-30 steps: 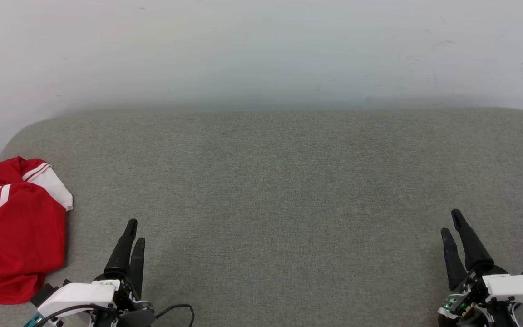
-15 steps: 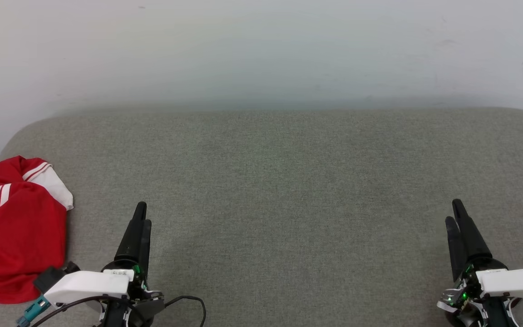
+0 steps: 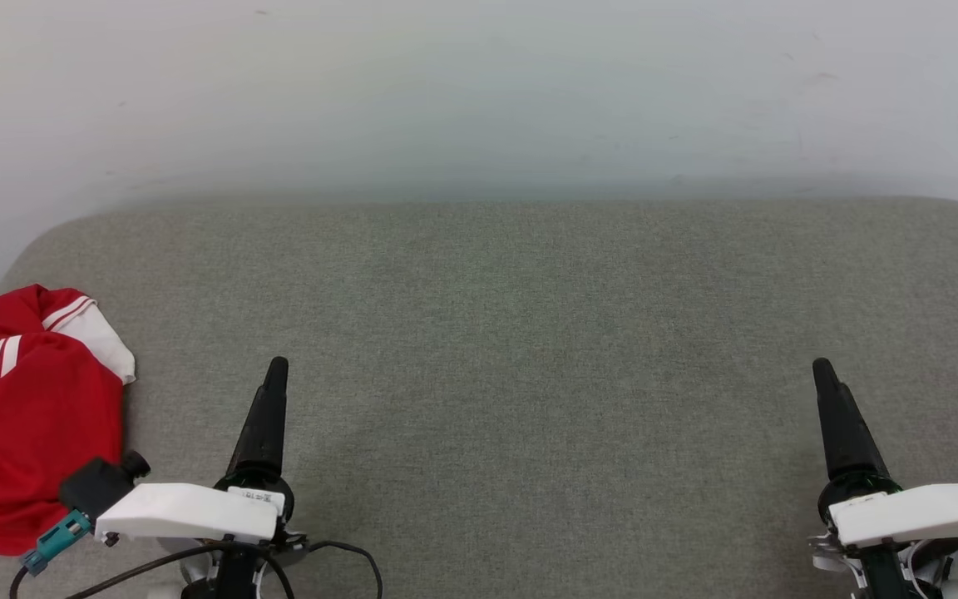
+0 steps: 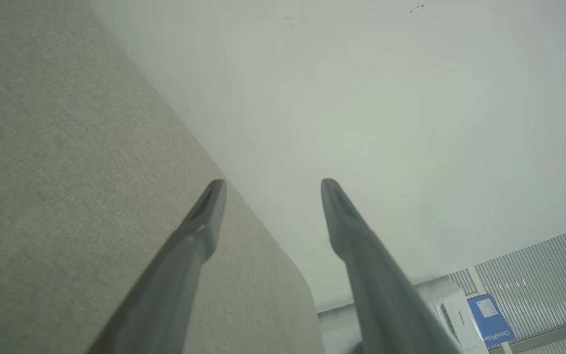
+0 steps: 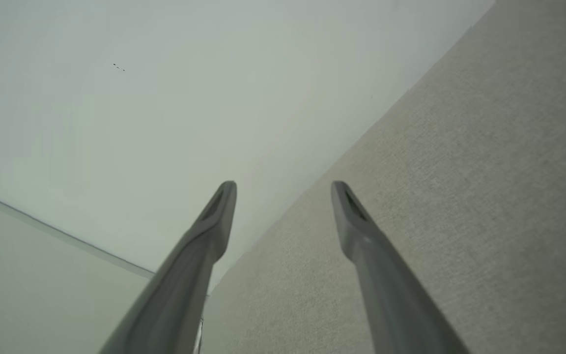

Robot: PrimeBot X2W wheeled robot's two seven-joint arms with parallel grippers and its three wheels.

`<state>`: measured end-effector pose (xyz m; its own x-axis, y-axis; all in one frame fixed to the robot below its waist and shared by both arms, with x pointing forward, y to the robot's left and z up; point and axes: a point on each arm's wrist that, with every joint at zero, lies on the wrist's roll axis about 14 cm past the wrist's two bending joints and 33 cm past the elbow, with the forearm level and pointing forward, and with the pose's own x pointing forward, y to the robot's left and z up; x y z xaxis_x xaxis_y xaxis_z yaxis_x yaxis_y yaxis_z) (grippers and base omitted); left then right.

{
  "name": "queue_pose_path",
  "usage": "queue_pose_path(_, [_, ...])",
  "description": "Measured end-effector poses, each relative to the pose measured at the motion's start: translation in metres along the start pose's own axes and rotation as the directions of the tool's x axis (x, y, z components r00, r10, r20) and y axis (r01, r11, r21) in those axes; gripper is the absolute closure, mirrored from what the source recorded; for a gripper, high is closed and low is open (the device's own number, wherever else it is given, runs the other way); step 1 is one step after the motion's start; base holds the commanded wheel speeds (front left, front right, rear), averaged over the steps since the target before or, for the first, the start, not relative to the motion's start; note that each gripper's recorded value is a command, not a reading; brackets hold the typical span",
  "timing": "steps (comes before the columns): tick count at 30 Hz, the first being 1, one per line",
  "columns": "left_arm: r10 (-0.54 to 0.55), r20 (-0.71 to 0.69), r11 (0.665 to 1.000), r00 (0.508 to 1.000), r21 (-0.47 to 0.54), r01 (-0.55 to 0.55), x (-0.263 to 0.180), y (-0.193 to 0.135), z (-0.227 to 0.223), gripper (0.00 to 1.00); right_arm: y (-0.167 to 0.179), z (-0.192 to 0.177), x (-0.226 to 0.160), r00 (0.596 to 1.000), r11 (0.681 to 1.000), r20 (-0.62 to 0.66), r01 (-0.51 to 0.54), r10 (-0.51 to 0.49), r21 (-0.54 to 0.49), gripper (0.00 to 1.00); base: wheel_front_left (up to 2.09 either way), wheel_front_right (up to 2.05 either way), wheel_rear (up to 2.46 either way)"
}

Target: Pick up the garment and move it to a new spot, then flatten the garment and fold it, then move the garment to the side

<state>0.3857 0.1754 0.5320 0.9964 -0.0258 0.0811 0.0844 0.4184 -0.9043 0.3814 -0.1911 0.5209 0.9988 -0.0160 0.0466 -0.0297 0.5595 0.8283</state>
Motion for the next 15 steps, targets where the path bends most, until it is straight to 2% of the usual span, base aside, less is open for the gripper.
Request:
queue_pose_path(7, [-0.026,-0.008,0.983,1.0,0.18,0.027,0.0,-0.006,-0.002,0.0,0.004,-0.001,0.0,1.0,0.983,-0.003,-0.019,0.019,-0.182,0.0,0.0,0.0,0.0])
queue_pose_path(12, [-0.036,-0.015,0.959,0.999,0.281,0.039,0.0,-0.008,-0.002,0.0,0.007,-0.002,0.001,1.0,0.963,-0.012,-0.031,0.029,-0.267,0.0,0.0,0.0,0.0])
queue_pose_path(15, [-0.042,-0.022,0.928,0.999,0.37,0.047,-0.001,-0.008,-0.003,0.0,0.011,-0.004,0.001,0.999,0.935,-0.025,-0.048,0.042,-0.351,0.0,0.0,0.0,0.0])
